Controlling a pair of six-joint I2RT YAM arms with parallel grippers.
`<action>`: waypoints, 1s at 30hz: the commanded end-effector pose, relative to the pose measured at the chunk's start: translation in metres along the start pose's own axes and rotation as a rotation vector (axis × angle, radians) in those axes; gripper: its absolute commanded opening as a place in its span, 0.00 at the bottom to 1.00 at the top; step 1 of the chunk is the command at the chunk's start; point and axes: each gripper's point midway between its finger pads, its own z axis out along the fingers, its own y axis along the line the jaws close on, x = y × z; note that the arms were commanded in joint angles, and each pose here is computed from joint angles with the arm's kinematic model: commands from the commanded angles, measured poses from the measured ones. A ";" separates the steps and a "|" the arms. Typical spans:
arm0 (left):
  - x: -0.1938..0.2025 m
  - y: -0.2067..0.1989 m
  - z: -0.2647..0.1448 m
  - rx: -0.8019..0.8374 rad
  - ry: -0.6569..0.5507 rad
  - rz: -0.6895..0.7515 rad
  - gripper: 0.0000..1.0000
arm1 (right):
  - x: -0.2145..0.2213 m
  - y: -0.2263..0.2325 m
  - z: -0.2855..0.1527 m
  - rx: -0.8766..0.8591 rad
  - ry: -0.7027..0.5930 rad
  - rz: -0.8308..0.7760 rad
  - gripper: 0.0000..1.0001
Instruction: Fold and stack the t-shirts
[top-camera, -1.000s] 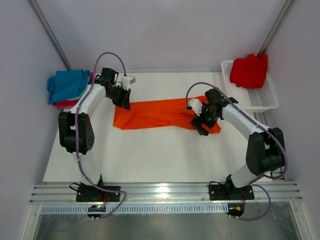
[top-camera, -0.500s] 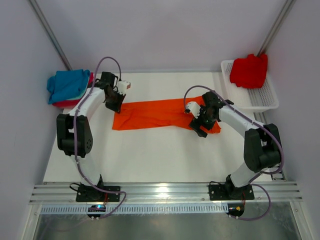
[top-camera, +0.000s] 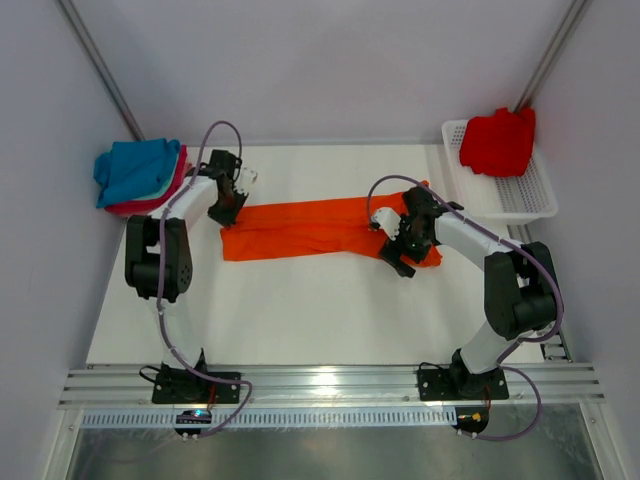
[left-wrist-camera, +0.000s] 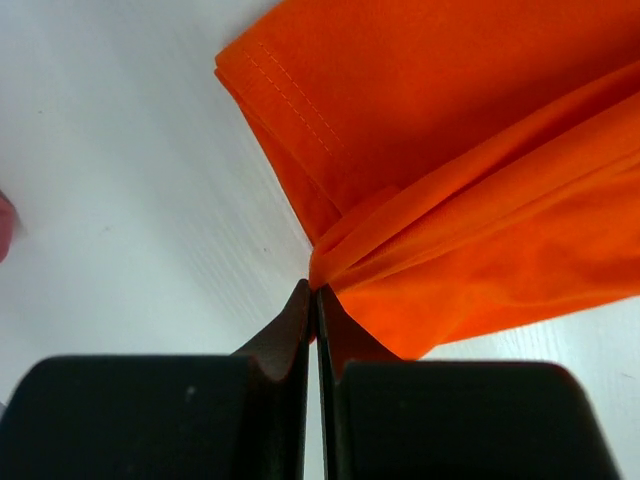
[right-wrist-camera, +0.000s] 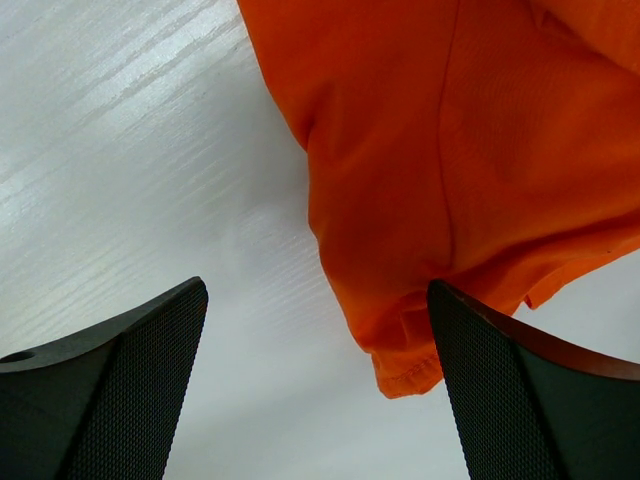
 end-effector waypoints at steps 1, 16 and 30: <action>-0.007 0.010 0.016 -0.052 -0.005 -0.006 0.02 | -0.003 -0.004 -0.008 0.043 -0.021 -0.005 0.94; -0.026 0.037 0.034 -0.213 -0.050 0.021 0.76 | -0.002 0.000 -0.016 0.054 -0.039 0.006 0.94; -0.040 0.083 -0.002 -0.560 -0.163 -0.027 0.79 | -0.007 -0.003 -0.019 0.072 -0.060 0.016 0.94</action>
